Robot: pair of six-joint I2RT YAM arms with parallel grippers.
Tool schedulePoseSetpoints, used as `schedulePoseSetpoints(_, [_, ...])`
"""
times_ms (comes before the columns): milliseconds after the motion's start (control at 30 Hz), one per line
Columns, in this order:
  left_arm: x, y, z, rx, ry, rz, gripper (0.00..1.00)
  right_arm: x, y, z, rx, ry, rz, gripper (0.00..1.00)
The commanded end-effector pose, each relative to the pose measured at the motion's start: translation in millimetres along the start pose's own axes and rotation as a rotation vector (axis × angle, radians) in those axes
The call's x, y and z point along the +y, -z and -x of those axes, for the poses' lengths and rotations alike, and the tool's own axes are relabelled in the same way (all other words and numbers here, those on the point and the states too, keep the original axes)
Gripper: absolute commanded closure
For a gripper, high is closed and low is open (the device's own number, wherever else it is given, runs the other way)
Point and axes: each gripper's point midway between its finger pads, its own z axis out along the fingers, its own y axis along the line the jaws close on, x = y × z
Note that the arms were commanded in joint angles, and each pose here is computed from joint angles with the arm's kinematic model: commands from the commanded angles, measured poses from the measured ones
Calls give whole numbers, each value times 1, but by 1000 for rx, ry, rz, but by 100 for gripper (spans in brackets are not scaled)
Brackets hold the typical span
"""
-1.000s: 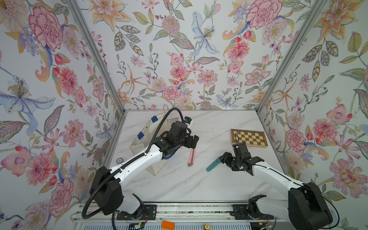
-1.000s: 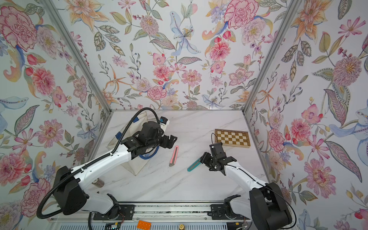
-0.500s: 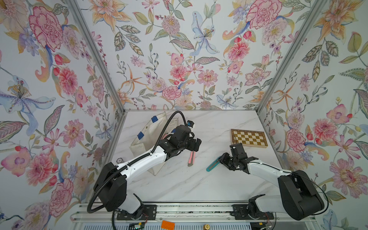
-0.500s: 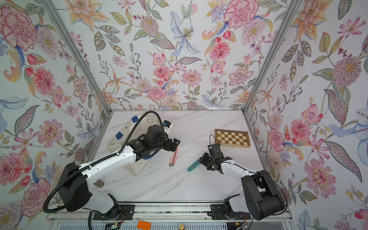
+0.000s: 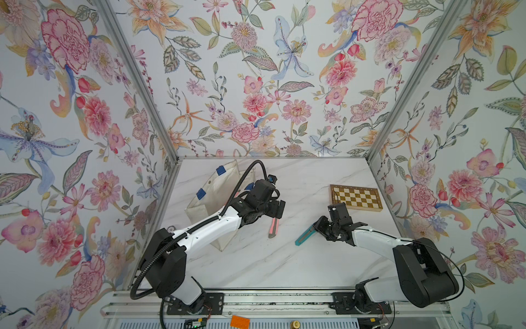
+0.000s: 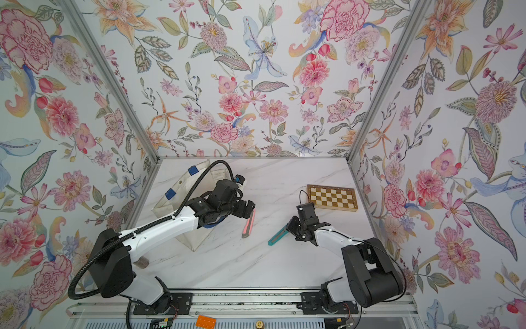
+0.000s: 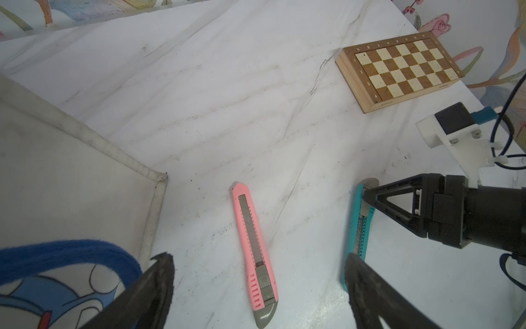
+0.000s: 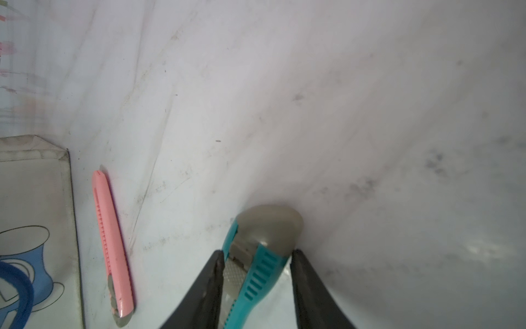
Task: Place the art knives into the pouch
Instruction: Pick up the utility knife at the center of the board.
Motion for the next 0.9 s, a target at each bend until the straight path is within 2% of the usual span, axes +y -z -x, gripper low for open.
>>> schedulePoseSetpoints(0, [0, 2, 4, 1, -15, 22, 6, -13, -8, -6, 41, 27, -74, 58])
schedulePoseSetpoints(300, [3, 2, 0, 14, -26, 38, 6, -22, -18, -11, 85, 94, -201, 60])
schedulePoseSetpoints(867, [4, 1, -5, 32, -41, 37, 8, -12, -19, -25, 116, 154, -247, 62])
